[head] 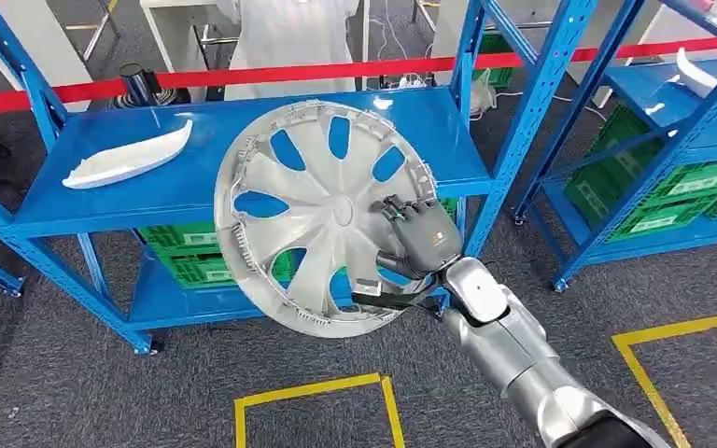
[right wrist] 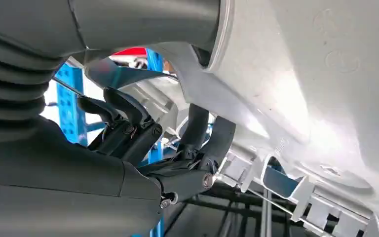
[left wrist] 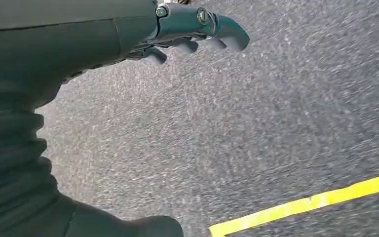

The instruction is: Take the parts from the cabinet and place them on the table.

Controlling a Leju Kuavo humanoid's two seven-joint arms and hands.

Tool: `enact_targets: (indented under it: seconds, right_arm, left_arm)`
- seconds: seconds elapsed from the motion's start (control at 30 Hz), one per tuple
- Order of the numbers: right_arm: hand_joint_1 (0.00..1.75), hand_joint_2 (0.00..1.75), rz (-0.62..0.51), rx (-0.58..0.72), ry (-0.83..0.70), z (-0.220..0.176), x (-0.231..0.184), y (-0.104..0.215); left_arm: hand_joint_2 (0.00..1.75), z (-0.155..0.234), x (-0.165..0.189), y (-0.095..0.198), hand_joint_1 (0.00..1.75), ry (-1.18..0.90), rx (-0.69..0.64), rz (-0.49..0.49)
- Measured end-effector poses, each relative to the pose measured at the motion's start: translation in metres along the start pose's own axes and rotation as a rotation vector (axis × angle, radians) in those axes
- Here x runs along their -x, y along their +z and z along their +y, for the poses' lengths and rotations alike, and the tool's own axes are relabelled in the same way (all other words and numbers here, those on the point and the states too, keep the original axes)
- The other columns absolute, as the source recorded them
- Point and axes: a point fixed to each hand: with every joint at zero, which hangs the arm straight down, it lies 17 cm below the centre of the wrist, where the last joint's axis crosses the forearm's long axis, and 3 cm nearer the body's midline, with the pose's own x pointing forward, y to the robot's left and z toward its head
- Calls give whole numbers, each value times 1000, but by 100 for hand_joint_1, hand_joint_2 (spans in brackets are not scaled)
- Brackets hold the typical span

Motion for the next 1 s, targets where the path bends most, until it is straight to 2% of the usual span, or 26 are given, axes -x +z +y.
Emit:
enact_targets:
  seconds: [0.13,0.3,1.0]
  right_arm:
    - [175,0,-9,-15,-47,6,-5,6]
    - [175,0,-21,-2,-73,0,-8,-3]
    - [175,0,-35,-10,-76,1,-18,-11]
  left_arm:
    - [175,0,1,0,0,1,0,5]
    - [175,-1,1,1,0,9,0,10]
    - [175,1,5,1,0,22,-11,23]
